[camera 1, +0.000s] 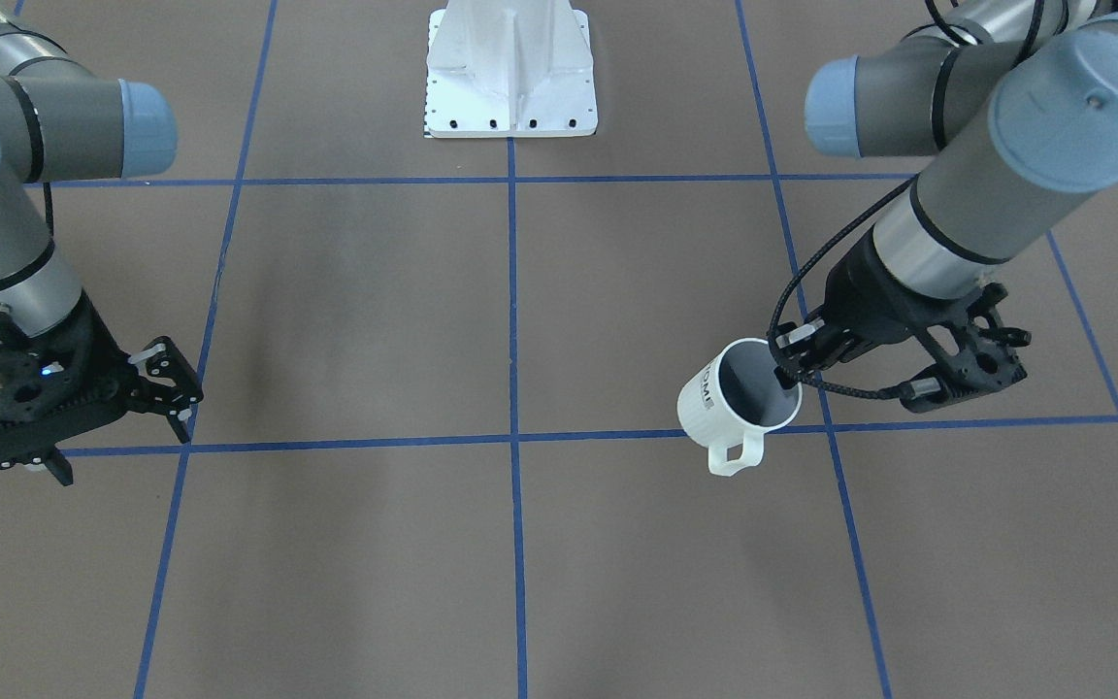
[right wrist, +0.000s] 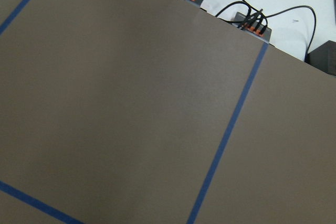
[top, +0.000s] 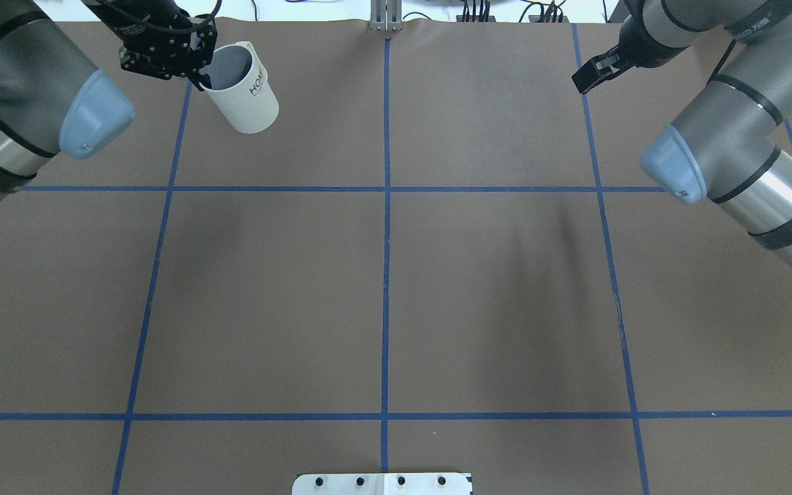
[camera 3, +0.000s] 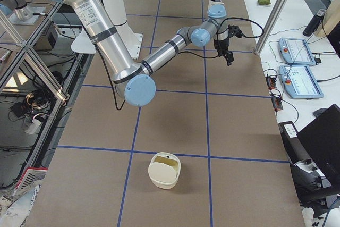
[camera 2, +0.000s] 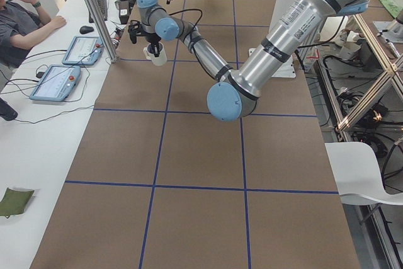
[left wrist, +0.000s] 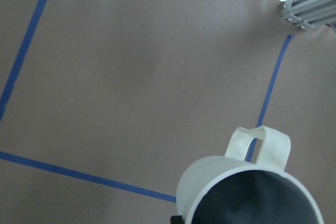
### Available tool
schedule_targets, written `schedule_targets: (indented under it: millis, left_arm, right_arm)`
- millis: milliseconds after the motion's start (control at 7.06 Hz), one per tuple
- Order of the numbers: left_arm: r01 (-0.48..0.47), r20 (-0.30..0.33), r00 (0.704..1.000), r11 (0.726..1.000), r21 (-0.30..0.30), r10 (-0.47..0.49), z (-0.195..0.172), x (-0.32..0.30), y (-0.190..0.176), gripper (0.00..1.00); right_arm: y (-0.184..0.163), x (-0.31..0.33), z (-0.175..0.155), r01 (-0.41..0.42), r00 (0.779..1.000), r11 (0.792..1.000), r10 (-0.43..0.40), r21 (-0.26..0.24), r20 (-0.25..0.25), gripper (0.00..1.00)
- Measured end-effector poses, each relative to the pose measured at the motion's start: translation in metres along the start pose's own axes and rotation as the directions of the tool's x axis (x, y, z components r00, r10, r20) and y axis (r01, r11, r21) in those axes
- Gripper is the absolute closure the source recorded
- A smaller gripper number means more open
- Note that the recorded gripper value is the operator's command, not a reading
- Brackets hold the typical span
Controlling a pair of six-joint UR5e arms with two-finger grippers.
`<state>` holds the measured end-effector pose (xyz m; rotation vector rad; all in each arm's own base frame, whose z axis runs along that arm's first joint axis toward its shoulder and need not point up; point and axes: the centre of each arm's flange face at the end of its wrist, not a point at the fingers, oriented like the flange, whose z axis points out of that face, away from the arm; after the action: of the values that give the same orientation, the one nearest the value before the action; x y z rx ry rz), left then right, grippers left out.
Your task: Left arm hands cup to right arm to dump lemon
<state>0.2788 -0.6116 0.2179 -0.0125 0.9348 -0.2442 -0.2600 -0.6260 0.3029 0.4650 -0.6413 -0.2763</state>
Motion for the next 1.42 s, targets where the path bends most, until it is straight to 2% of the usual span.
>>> schedule_targets:
  millis: [142, 283, 425, 567, 850, 1133, 1275, 1416]
  left_arm:
    - [-0.093, 0.074, 0.993, 0.996, 0.003, 0.092, -0.002, -0.038, 0.02, 1.0]
    - [-0.197, 0.132, 0.971, 0.98, -0.019, 0.198, 0.002, -0.087, 0.04, 1.0]
    - [-0.283, 0.173, 0.942, 0.958, -0.05, 0.287, 0.008, -0.135, 0.057, 1.0]
    - [-0.341, 0.196, 0.917, 0.937, -0.07, 0.348, 0.018, -0.181, 0.069, 1.0]
    - [-0.413, 0.186, 0.89, 0.909, -0.053, 0.416, 0.052, -0.256, 0.078, 1.0]
    - [-0.441, 0.168, 0.882, 0.897, -0.033, 0.44, 0.088, -0.301, 0.071, 1.0]
    - [-0.449, 0.162, 0.88, 0.893, -0.028, 0.447, 0.102, -0.313, 0.065, 1.0]
    - [-0.453, 0.158, 0.878, 0.891, -0.027, 0.451, 0.111, -0.32, 0.061, 0.77]
  right_arm:
    - [0.002, 0.025, -0.002, -0.015, 1.0, 0.999, 0.015, -0.028, 0.0, 0.0]
    - [0.004, 0.05, -0.006, -0.001, 1.0, 0.998, 0.003, -0.059, 0.028, 0.0]
    - [0.009, 0.078, -0.014, 0.014, 0.999, 0.996, -0.01, -0.091, 0.051, 0.0]
    - [0.02, 0.103, -0.018, 0.009, 0.999, 0.992, -0.003, -0.127, 0.052, 0.0]
    - [0.045, 0.143, -0.027, -0.015, 0.999, 0.984, 0.021, -0.177, 0.032, 0.0]
    - [0.057, 0.168, -0.048, -0.076, 0.997, 0.973, 0.079, -0.22, 0.003, 0.0]
    - [0.063, 0.175, -0.057, -0.105, 0.994, 0.966, 0.11, -0.238, 0.006, 0.0]
    - [0.066, 0.178, -0.061, -0.125, 0.991, 0.96, 0.134, -0.252, 0.02, 0.0]
